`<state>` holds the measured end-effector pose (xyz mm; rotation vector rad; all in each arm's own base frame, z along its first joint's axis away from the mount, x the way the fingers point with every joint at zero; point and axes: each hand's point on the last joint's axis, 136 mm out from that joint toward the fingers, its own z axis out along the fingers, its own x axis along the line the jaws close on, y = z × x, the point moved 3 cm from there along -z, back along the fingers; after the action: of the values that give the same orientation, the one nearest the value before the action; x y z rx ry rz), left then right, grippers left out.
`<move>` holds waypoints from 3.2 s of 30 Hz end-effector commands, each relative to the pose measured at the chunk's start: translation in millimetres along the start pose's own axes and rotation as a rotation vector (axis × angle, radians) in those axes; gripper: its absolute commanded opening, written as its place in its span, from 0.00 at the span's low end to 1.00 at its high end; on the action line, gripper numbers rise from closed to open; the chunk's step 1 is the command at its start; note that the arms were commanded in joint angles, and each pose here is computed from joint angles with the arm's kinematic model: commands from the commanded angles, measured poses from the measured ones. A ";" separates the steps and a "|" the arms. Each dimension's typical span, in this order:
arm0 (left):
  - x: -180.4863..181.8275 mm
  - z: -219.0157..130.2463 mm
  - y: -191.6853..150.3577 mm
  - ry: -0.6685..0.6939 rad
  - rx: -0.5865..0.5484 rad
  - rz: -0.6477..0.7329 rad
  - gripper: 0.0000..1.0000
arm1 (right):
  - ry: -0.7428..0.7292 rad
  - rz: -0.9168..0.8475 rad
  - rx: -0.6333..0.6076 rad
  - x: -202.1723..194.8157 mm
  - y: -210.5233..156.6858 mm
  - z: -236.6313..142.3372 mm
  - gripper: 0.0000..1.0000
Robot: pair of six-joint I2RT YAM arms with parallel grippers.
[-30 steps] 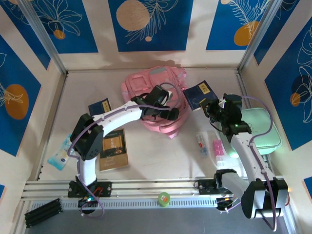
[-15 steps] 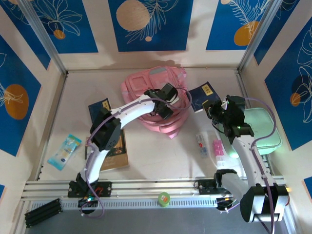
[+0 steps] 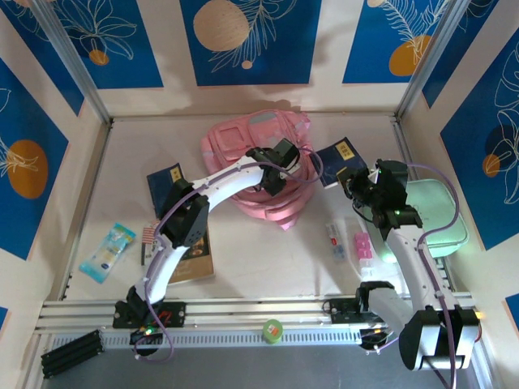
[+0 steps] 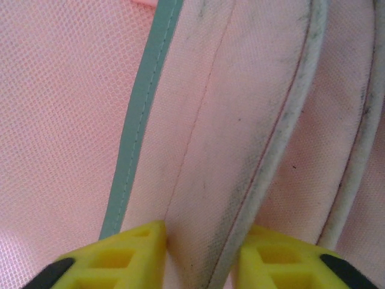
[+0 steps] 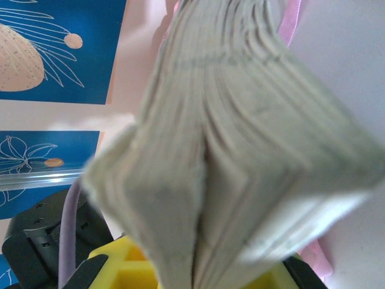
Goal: Pack the student bag
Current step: Open the student bag at the top-center of the table, then place the book in the student bag.
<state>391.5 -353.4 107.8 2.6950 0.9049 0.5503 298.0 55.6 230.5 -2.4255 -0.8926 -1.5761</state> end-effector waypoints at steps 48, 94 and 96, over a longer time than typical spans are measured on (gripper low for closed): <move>103.8 -192.5 72.1 -0.049 -0.636 -0.494 0.00 | 0.226 -0.198 0.274 42.2 -69.7 44.2 0.03; 126.8 -129.9 50.7 -0.100 -0.532 -0.587 0.00 | -0.009 0.036 0.317 -17.4 -73.0 146.9 0.53; 120.6 -110.2 47.4 -0.121 -0.495 -0.588 0.00 | -0.075 0.023 0.272 -33.5 -69.3 125.9 0.53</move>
<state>438.9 -305.1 260.1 1.9574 1.2427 0.3944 379.9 167.3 151.0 -2.1761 -0.9853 -1.3891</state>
